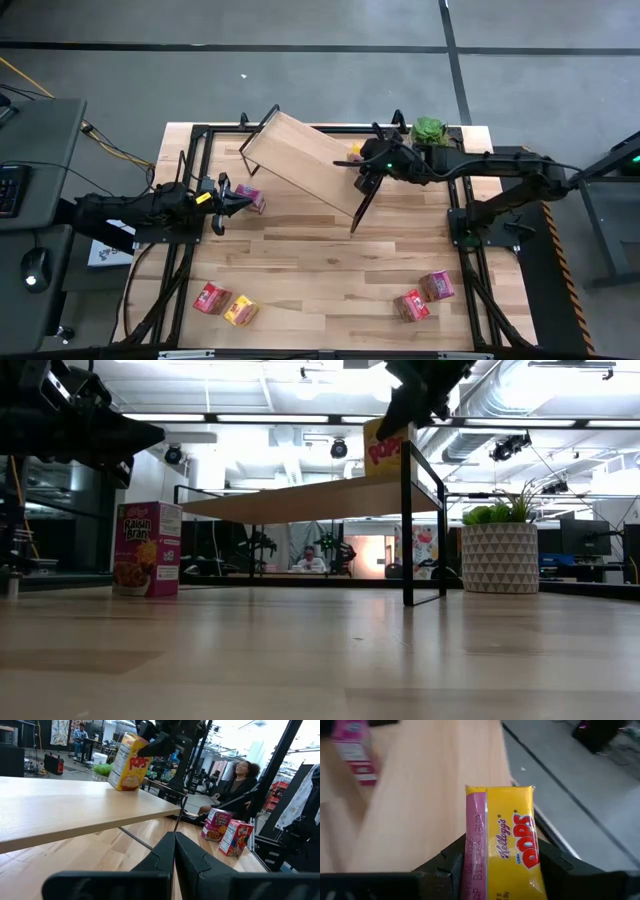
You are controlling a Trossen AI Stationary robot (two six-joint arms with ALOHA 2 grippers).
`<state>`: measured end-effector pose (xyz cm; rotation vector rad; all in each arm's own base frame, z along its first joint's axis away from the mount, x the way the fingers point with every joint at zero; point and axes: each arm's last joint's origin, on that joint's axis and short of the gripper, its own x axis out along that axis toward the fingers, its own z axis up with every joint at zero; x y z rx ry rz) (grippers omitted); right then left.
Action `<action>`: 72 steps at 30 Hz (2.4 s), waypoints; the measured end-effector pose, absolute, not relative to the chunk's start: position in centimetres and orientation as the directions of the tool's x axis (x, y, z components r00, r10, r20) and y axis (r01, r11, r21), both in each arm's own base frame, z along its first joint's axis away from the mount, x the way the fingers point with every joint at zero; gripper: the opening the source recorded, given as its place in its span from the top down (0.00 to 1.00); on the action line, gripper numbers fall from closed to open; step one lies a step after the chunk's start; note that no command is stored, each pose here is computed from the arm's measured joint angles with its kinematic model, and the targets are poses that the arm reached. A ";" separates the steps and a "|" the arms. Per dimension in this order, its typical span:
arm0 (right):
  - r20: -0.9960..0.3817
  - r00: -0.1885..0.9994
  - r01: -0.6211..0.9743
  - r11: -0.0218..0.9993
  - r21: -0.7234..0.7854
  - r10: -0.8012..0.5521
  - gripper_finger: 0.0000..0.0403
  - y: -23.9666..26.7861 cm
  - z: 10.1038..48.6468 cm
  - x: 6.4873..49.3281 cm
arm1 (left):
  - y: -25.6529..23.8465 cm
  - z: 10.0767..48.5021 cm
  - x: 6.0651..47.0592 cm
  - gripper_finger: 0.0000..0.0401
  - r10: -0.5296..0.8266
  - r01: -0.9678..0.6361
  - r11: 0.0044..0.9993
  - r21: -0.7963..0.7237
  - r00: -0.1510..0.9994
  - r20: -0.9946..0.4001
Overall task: Stack cereal on shelf
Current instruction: Put the top right yellow cereal box on the shelf, then put the yellow cereal box aligned with the other yellow cereal box on the shelf
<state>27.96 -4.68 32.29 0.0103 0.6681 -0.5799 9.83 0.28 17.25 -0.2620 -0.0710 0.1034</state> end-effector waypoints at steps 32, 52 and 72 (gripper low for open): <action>-0.605 0.644 0.587 0.810 -0.003 -0.469 0.48 -7.0 32.5 27.3 | 0.3 17.3 9.8 0.99 0.111 -0.093 0.961 -0.262 0.992 0.057; -0.600 0.644 0.577 0.817 -0.027 -0.475 0.29 -7.0 34.2 27.1 | 0.3 17.3 9.8 0.99 0.112 -0.093 0.961 -0.262 0.992 0.057; -0.495 0.764 0.447 0.893 -0.054 -0.413 0.29 -4.6 39.2 26.8 | 0.3 17.3 9.8 0.99 0.111 -0.092 0.961 -0.262 0.992 0.057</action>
